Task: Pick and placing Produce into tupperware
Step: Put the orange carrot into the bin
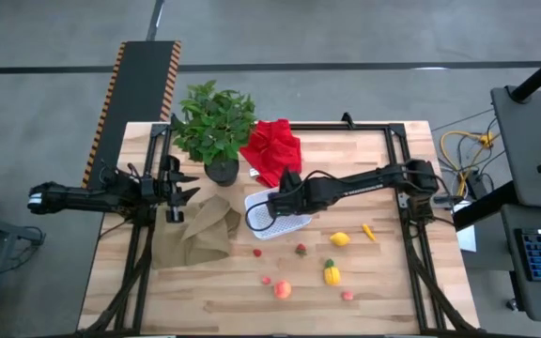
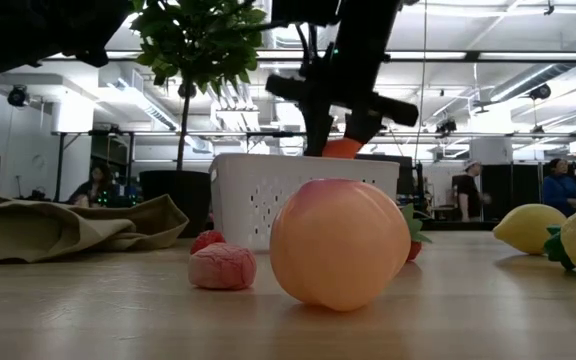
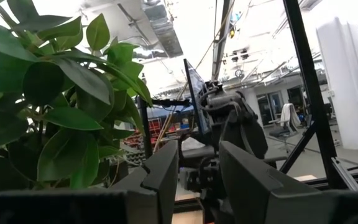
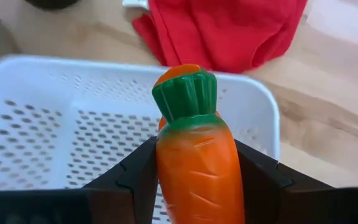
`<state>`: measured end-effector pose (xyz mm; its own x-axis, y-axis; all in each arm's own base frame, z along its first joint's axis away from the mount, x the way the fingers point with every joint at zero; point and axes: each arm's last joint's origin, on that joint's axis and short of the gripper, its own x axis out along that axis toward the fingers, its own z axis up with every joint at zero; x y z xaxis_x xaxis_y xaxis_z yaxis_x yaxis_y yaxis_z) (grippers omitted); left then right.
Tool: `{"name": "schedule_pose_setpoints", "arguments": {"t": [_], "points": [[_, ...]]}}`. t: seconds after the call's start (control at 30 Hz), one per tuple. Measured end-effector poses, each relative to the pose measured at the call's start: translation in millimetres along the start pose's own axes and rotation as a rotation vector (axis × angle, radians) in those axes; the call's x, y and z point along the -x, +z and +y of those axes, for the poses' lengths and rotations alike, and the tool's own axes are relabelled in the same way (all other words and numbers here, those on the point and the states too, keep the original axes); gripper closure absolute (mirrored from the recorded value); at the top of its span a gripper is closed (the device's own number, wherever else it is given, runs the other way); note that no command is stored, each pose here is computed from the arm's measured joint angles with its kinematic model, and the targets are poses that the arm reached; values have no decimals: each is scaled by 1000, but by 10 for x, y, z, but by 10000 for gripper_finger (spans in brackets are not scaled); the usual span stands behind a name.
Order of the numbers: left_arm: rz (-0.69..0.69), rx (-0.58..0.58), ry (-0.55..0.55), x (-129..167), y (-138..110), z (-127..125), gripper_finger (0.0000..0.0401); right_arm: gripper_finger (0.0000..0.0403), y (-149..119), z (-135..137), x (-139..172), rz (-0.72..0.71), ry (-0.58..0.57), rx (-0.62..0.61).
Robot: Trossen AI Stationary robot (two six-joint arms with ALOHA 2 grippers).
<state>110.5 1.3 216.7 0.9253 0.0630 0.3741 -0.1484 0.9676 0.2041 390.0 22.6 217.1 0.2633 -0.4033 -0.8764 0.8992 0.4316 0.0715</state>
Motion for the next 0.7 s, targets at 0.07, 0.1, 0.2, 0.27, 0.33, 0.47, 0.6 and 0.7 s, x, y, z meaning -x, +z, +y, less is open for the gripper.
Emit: {"name": "schedule_pose_setpoints", "arguments": {"t": [0.07, 0.1, 0.2, 0.27, 0.33, 0.47, 0.6, 0.7], "points": [[0, 0, 0, 0, -1, 0, 296, 236, -34, 16, -68, 25, -9, 9], [0, -1, 0, 1, -2, 0, 296, 236, -52, 23, -106, 32, -18, 15], [-1, 0, 0, 1, -1, 0, 296, 236, -90, 37, -191, 43, -38, 25], [-1, 0, 0, 1, -1, 0, 296, 236, -99, 37, -231, 48, -49, 30], [0, -1, 0, 0, -2, 0, 296, 236, -113, 39, -263, 51, -57, 33], [0, -1, 0, 1, -3, 0, 296, 236, -119, 35, -273, 52, -65, 34], [-1, -1, 0, 2, -3, 0, 296, 230, -119, 31, -270, 52, -69, 39], [2, -1, 0, 1, -7, -1, 296, 211, -113, 34, -262, 50, -68, 39]]}}
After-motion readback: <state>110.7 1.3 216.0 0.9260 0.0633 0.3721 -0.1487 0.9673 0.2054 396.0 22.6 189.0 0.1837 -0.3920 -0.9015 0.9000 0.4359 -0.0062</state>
